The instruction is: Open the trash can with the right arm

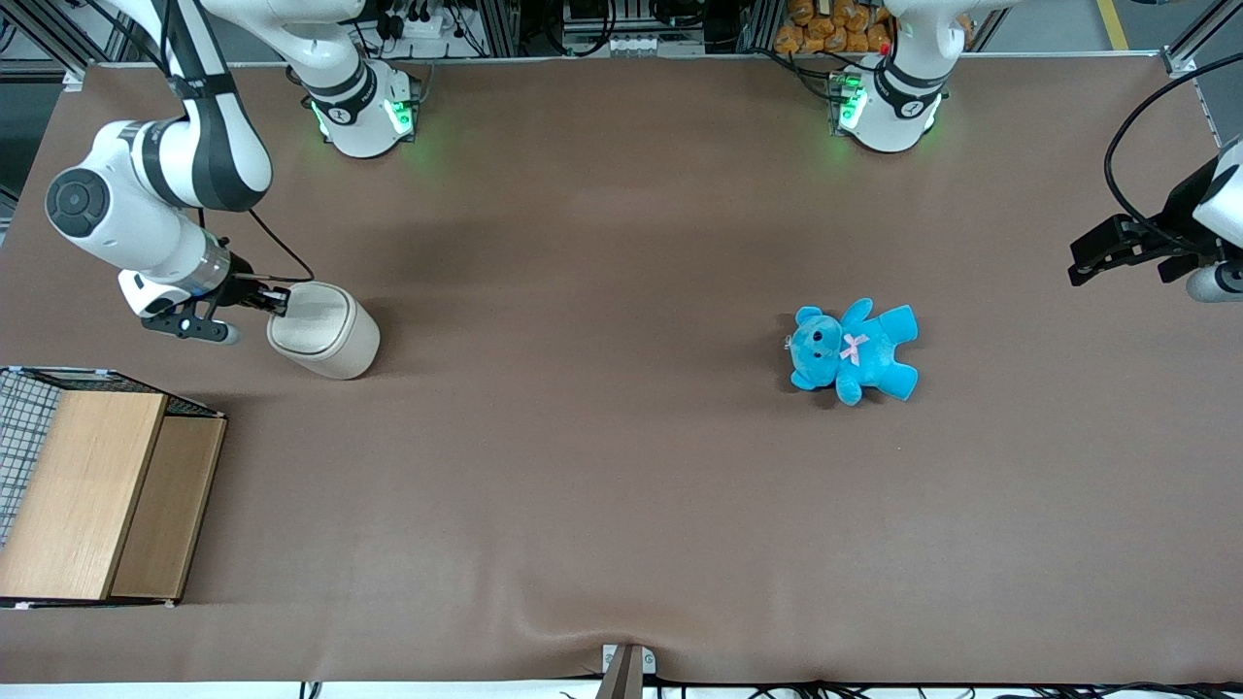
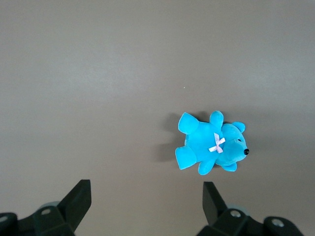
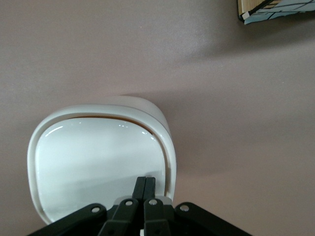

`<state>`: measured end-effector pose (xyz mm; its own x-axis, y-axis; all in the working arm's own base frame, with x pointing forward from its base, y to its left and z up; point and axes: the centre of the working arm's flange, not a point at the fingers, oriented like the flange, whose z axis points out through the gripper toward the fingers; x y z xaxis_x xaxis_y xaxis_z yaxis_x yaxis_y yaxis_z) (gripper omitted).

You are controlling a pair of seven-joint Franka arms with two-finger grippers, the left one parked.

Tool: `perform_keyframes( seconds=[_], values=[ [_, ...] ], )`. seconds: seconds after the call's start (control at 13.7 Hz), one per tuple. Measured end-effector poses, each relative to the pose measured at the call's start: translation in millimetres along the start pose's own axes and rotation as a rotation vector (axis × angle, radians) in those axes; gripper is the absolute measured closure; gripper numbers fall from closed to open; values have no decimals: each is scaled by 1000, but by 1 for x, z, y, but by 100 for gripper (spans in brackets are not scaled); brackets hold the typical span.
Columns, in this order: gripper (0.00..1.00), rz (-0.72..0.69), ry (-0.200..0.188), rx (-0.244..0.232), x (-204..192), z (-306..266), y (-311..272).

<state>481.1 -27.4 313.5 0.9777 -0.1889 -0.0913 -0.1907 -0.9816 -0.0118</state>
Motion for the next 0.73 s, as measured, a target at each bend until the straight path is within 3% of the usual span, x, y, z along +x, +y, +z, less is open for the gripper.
perform_keyframes(
  seconds=[0.73],
  values=[
    [99, 3, 8, 0, 3, 4, 1]
  ],
)
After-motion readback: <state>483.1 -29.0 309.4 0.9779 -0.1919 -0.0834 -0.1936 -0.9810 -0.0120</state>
